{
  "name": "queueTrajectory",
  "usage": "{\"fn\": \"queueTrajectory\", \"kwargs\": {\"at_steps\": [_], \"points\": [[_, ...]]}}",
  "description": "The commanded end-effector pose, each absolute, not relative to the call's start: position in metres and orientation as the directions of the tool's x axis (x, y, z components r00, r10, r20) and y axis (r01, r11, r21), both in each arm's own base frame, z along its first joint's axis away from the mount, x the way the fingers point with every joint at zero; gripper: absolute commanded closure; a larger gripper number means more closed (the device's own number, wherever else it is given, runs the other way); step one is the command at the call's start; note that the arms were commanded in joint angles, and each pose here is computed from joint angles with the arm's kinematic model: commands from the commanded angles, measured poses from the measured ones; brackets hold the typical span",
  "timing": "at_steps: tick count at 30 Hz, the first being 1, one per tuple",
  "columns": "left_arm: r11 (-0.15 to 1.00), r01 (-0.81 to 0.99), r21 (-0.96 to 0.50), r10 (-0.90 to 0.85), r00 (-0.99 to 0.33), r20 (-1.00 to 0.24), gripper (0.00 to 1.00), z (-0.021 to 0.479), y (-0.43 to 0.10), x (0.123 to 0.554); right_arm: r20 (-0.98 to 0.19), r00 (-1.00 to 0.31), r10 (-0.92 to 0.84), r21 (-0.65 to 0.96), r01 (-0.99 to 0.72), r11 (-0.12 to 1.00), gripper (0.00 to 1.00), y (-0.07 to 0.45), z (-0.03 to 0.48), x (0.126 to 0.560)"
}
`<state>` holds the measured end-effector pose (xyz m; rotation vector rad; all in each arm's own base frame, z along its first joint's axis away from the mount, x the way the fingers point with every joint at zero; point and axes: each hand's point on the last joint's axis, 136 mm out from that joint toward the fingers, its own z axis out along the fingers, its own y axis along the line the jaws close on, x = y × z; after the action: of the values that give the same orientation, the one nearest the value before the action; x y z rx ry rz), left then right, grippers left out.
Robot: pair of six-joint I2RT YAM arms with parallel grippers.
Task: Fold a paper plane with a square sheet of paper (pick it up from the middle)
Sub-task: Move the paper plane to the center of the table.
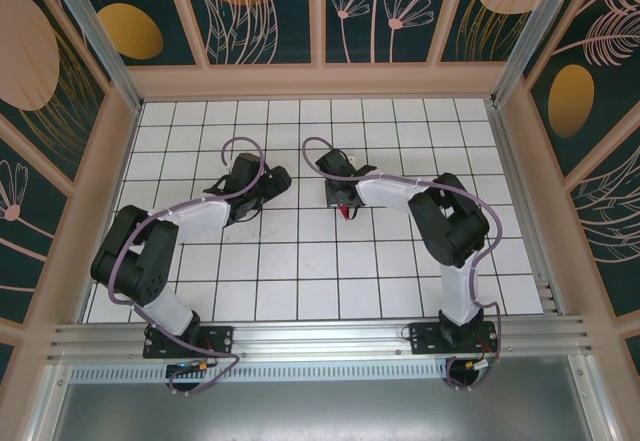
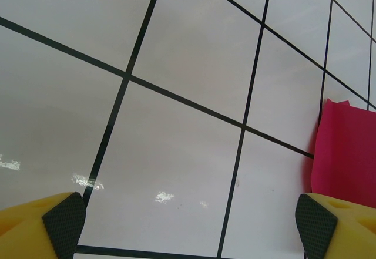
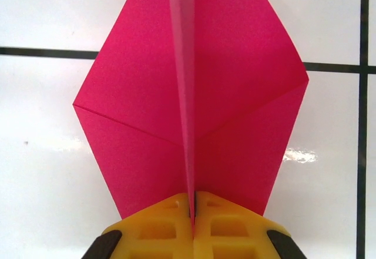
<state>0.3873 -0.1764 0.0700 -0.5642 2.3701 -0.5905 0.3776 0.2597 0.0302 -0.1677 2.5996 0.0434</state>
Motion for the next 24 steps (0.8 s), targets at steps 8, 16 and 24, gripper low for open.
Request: {"fn": "queueTrajectory", "kwargs": {"at_steps": [8,16,24], "points": [[0.824,-0.255,-0.506,-0.515,-0.71,-0.481,0.05,0.067,-0.169,0.387,-0.455,-0.875,-0.167,0.006,-0.191,0.982,0.85,0.27,0.019,0.373],[0.818,-0.261,-0.513,-0.519,-0.72,-0.46,0.05,0.06,-0.171,0.384,-0.438,-0.887,-0.149,0.006,-0.169,0.986,0.88,0.271,0.007,0.371],[0.819,-0.265,-0.51,-0.52,-0.718,-0.463,0.05,0.06,-0.169,0.384,-0.4,-0.904,-0.15,-0.023,-0.153,0.988,0.88,0.265,-0.015,0.364]]}}
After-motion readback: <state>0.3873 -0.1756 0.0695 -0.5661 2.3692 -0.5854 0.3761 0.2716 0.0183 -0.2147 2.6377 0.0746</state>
